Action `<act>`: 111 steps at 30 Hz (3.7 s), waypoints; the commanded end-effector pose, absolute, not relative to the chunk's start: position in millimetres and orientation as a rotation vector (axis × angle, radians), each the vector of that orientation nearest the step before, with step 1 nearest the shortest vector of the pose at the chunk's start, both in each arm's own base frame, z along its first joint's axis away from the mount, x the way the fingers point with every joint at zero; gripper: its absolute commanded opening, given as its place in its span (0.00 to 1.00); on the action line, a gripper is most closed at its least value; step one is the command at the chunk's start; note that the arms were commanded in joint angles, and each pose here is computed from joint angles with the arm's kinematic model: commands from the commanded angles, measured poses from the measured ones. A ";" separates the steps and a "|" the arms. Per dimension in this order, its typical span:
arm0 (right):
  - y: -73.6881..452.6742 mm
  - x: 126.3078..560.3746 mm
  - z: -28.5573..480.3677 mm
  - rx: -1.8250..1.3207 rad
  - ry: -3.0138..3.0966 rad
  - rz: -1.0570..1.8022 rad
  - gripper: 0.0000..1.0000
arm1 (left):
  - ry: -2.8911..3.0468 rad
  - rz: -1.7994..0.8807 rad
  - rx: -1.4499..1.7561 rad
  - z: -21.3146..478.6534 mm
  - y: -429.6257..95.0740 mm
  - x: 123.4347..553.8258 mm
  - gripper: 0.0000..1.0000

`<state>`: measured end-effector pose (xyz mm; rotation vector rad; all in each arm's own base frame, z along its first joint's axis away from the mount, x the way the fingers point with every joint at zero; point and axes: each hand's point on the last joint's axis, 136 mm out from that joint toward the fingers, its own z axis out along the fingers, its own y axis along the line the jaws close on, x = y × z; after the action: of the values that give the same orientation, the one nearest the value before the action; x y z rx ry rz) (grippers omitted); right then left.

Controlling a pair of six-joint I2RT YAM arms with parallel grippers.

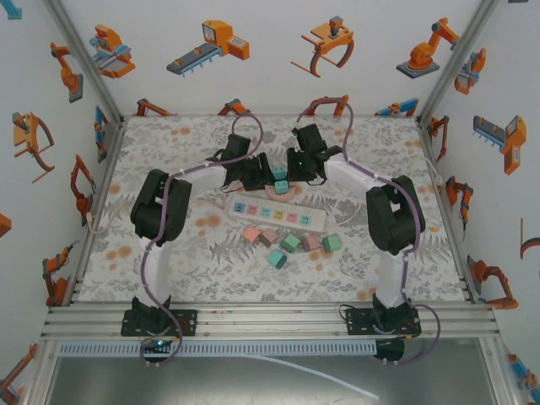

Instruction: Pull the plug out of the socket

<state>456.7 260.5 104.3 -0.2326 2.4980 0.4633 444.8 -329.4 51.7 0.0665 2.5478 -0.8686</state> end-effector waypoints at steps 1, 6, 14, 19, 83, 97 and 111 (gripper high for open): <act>322.9 449.0 192.2 -0.339 2.292 0.795 0.00 | 2.934 -0.535 0.138 -50.2 -297.9 367.2 0.52; 325.2 443.0 217.3 -0.438 2.259 0.628 0.00 | 2.928 -0.303 0.221 -47.8 -295.6 366.6 0.50; 292.8 442.9 211.7 -0.490 2.299 0.296 0.00 | 2.914 -0.194 0.229 -46.7 -292.9 367.4 0.46; 289.2 443.5 218.7 -0.344 2.299 0.550 0.00 | 2.913 -0.145 0.246 -46.3 -292.9 366.8 0.45; 275.2 444.5 102.0 -0.460 2.411 0.449 0.00 | 2.038 -0.852 1.143 114.7 -363.3 438.3 0.59; 278.9 440.2 98.8 -0.477 2.427 0.414 0.00 | 2.054 -0.879 1.195 94.3 -377.0 428.0 0.33; 279.7 435.1 88.6 -0.501 2.461 0.292 0.00 | 1.911 -0.993 1.202 120.3 -383.8 422.3 0.11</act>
<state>451.0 271.8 113.4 -0.4396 2.3824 0.3559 433.4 -372.2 96.4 1.2046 2.0064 -0.8680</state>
